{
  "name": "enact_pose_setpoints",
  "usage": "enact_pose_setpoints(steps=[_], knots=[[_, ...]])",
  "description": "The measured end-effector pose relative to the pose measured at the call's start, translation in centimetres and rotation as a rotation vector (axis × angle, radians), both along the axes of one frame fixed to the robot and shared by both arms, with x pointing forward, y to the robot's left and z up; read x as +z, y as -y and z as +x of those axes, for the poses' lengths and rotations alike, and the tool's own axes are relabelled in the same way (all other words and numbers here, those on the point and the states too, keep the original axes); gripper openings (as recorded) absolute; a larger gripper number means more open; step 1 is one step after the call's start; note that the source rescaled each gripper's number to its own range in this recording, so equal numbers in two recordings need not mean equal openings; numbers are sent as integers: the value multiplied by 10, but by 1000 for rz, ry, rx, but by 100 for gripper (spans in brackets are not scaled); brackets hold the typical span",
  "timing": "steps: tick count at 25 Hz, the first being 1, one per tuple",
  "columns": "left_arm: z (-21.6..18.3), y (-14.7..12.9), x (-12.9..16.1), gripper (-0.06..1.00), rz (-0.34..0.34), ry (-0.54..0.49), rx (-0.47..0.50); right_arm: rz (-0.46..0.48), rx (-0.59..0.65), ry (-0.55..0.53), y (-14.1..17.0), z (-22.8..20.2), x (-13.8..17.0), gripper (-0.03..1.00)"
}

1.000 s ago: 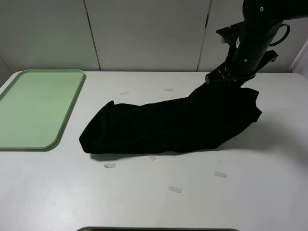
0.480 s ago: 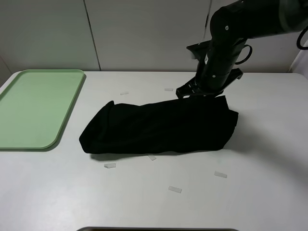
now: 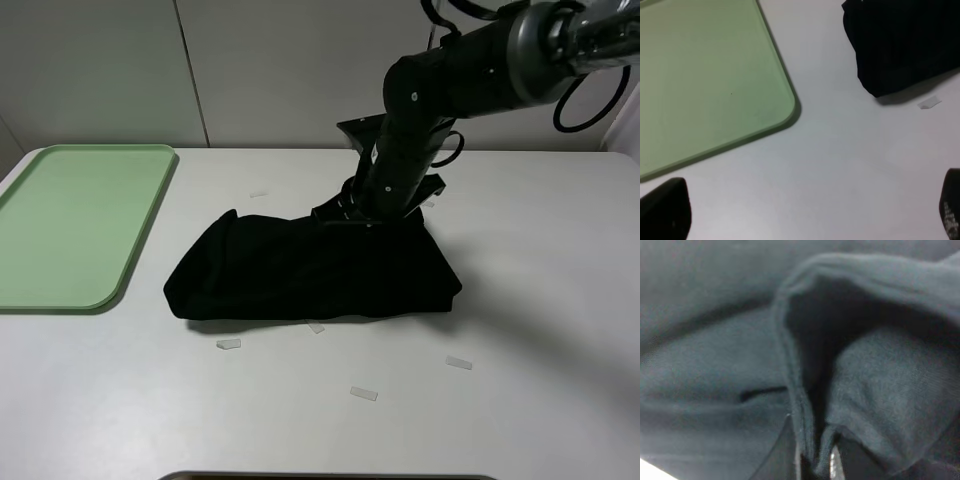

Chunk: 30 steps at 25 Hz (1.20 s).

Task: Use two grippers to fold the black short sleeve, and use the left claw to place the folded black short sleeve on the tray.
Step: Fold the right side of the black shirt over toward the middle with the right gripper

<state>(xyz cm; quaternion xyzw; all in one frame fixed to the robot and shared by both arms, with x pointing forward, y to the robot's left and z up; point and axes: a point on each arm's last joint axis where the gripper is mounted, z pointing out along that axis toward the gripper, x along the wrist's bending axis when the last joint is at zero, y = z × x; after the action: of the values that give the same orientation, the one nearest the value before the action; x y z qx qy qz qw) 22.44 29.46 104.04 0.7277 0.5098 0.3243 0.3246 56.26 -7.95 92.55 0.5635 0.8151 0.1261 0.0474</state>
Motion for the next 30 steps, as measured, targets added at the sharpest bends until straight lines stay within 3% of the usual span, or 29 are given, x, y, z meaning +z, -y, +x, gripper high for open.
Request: enact_pose_setpoints(steps=[4,6,10,12,17,22,25,30], knots=[[0,0,0,100,0,0,0,1,-1,-8,-3,2,-13,2],[0,0,0,100,0,0,0,5,4,-2,-4,3,-15,13],[0,0,0,100,1,0,-1,2,57,22,-4,4,-13,78],[0,0,0,100,2,0,-2,4,81,41,-4,4,-7,92],[0,0,0,100,3,1,-2,22,100,95,-2,2,17,99],[0,0,0,100,3,1,-2,0,147,235,10,1,61,100],[0,0,0,100,3,1,-2,-82,130,291,40,15,72,100],[0,0,0,100,3,1,-2,-183,62,268,83,33,65,100]])
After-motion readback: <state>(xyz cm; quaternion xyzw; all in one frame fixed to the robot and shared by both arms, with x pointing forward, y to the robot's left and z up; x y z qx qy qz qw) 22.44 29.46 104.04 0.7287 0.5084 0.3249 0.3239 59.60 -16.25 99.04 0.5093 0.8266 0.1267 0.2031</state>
